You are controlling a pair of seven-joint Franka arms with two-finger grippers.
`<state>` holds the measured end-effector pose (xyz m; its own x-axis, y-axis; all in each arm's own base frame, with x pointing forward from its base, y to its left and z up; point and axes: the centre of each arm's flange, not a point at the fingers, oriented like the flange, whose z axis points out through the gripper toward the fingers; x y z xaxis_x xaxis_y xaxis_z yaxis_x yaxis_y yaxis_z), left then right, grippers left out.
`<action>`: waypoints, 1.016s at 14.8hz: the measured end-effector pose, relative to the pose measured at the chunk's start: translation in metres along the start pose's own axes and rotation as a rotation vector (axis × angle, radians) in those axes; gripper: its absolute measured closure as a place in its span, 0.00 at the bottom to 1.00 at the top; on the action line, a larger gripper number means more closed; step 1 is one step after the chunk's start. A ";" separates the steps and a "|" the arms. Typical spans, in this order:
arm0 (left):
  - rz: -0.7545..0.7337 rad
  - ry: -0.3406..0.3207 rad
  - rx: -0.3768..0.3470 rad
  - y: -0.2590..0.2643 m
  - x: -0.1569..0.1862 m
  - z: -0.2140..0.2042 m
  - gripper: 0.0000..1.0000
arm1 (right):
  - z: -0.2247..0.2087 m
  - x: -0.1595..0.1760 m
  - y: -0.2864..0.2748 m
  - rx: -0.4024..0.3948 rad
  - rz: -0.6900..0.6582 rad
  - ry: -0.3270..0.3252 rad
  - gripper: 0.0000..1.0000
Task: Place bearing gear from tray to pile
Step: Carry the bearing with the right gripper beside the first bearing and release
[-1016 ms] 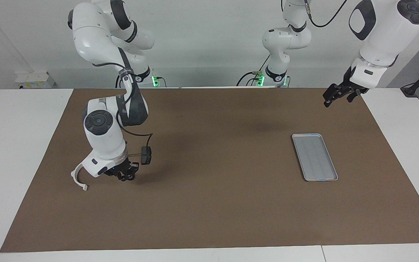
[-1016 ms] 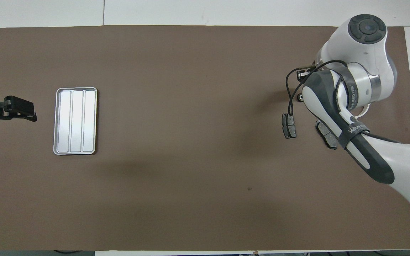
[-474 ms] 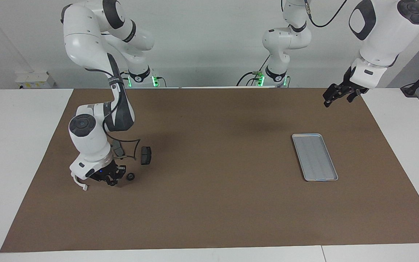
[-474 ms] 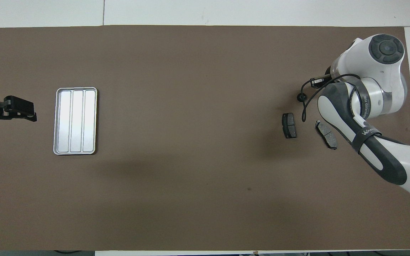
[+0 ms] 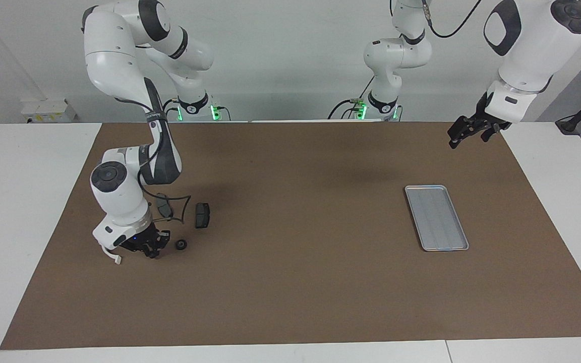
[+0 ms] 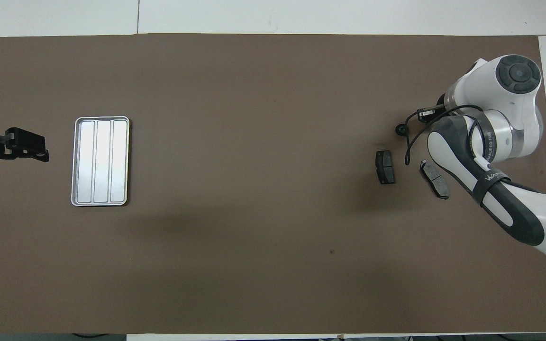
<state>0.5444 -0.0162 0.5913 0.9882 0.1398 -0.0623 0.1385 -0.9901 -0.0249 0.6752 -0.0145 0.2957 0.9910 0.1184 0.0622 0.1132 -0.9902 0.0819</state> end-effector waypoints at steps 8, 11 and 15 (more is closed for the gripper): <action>0.000 0.000 0.000 0.000 0.000 0.000 0.00 | 0.010 -0.004 0.001 0.006 0.003 -0.005 0.52; 0.000 0.000 0.000 0.000 0.000 0.000 0.00 | 0.010 -0.004 0.000 0.008 0.002 -0.005 0.19; 0.000 0.000 0.000 0.000 0.000 0.000 0.00 | -0.009 0.000 -0.001 -0.001 -0.002 0.020 0.00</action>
<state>0.5444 -0.0164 0.5913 0.9883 0.1395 -0.0623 0.1382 -0.9901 -0.0249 0.6740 -0.0125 0.3045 0.9892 0.1215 0.0820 0.1148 -0.9899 0.0829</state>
